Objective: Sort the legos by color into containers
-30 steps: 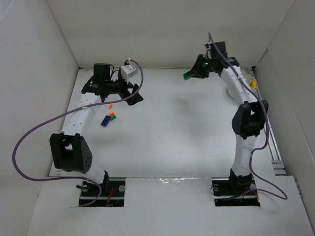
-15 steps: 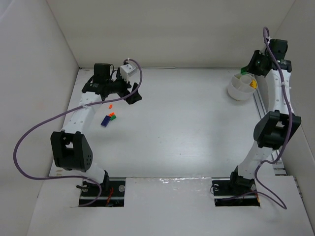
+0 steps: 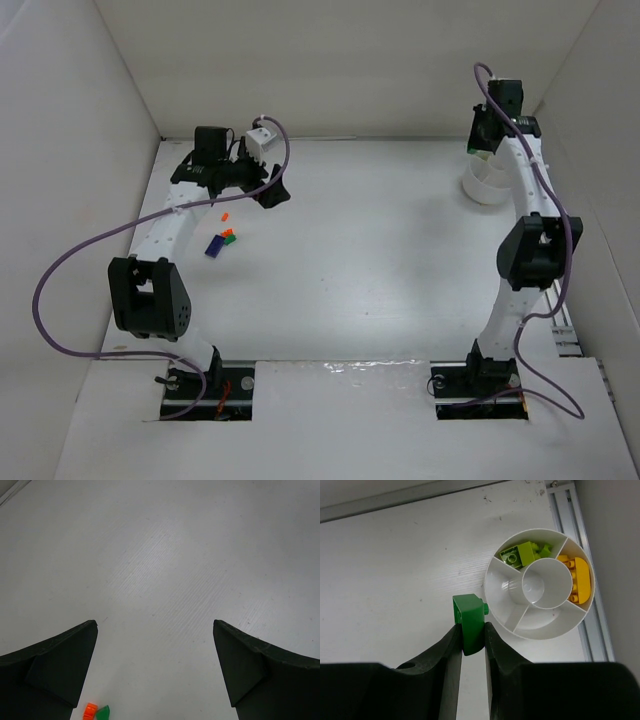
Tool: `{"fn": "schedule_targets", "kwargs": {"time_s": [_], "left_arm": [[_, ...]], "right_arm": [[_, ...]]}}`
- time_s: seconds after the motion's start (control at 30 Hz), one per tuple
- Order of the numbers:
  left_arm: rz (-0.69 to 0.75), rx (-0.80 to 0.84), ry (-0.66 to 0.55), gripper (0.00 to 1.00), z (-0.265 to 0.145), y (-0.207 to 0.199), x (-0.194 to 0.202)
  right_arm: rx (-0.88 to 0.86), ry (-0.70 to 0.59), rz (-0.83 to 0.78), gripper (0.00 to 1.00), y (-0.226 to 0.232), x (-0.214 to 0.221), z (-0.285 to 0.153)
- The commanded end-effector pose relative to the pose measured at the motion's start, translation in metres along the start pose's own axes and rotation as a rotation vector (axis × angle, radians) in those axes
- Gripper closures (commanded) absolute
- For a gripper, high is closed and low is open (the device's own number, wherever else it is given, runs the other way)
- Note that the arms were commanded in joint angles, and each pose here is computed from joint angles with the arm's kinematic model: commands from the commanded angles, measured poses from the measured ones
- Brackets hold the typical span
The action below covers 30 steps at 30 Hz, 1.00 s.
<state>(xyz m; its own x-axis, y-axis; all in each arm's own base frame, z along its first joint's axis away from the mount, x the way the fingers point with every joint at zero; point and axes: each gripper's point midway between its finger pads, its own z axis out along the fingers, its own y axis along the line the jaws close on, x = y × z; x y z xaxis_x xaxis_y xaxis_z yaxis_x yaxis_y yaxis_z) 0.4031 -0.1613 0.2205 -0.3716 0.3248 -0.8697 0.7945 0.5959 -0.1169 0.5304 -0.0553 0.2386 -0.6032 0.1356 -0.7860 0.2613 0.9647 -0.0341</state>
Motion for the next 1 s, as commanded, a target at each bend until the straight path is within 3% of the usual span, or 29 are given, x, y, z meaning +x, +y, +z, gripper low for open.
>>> {"fn": "schedule_targets", "kwargs": {"time_s": [0.0, 0.27, 0.97], "left_arm": [[0.043, -0.022, -0.059, 0.0, -0.009, 0.002, -0.028], [0.048, -0.01, -0.055, 0.0, -0.009, 0.001, -0.03], [0.028, 0.018, -0.018, 0.0, 0.002, 0.006, -0.02]], "right_arm": [[0.114, -0.089, -0.009, 1.0, -0.019, -0.029, -0.003], [0.147, -0.063, -0.05, 1.0, -0.031, -0.037, 0.011], [0.057, 0.047, -0.162, 0.97, -0.023, -0.007, 0.046]]}}
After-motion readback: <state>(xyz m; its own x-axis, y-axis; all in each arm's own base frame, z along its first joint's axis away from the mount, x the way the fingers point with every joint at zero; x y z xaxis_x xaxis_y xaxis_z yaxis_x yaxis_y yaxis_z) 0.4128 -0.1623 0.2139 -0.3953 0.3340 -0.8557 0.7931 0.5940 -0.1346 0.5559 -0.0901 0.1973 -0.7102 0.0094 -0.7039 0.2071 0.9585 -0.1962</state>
